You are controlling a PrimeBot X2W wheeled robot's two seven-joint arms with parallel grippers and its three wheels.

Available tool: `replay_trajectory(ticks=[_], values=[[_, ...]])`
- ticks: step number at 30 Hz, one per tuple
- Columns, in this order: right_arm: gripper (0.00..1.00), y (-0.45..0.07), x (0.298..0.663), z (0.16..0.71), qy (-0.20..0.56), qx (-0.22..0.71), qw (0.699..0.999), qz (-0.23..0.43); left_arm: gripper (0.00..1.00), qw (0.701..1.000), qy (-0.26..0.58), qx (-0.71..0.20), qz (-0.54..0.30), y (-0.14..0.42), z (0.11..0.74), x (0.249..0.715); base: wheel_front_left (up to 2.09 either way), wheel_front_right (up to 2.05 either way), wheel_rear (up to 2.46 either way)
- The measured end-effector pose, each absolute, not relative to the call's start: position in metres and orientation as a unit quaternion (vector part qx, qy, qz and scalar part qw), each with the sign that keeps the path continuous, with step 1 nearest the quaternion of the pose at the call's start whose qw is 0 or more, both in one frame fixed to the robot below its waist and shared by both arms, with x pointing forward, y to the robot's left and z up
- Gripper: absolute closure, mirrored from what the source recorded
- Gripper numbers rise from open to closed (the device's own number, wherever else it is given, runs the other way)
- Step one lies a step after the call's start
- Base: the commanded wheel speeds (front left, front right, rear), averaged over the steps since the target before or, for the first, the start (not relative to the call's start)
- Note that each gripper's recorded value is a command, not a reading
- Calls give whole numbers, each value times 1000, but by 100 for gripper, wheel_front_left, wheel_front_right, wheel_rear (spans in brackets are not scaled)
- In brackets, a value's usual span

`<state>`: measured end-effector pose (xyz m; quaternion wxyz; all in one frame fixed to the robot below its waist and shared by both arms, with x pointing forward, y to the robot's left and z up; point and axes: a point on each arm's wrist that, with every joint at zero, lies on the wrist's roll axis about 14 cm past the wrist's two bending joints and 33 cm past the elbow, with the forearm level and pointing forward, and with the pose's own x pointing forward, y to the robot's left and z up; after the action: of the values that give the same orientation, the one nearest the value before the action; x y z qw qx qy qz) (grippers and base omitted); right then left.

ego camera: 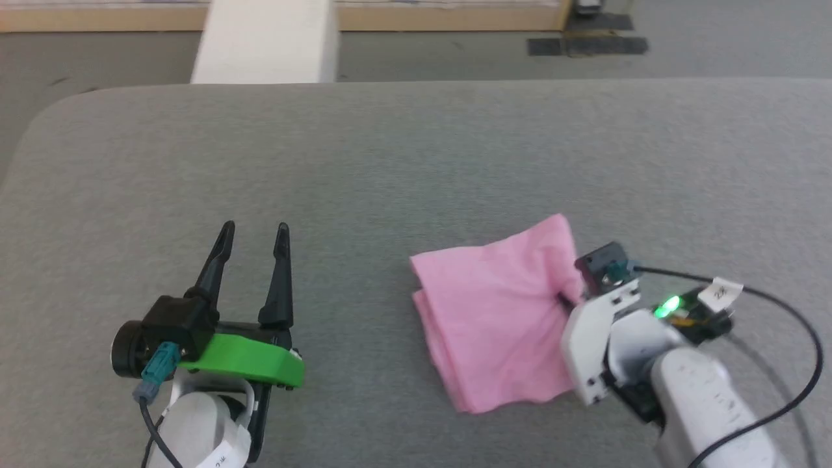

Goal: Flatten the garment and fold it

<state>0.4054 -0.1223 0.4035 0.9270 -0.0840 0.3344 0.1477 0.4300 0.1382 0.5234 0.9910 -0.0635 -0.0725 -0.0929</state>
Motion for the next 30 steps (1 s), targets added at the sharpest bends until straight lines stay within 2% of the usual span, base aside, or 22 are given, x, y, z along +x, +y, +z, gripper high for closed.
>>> replay_trajectory(ticks=[3,7,15,20,30], values=[[100,-160,413,419,318,-157,927,124,0,989,-72,-63,-116,123,522,437,0,0,0],[100,-214,420,439,304,-210,926,73,0,982,-76,-65,-162,91,522,448,0,0,0],[100,-325,412,455,306,-258,915,-38,0,959,-98,-60,-258,24,525,481,0,0,0],[100,-387,407,458,314,-272,903,-109,0,949,-83,-53,-301,-5,499,497,0,0,0],[100,-467,404,460,338,-303,866,-208,0,935,-54,-60,-346,-34,455,523,0,0,0]])
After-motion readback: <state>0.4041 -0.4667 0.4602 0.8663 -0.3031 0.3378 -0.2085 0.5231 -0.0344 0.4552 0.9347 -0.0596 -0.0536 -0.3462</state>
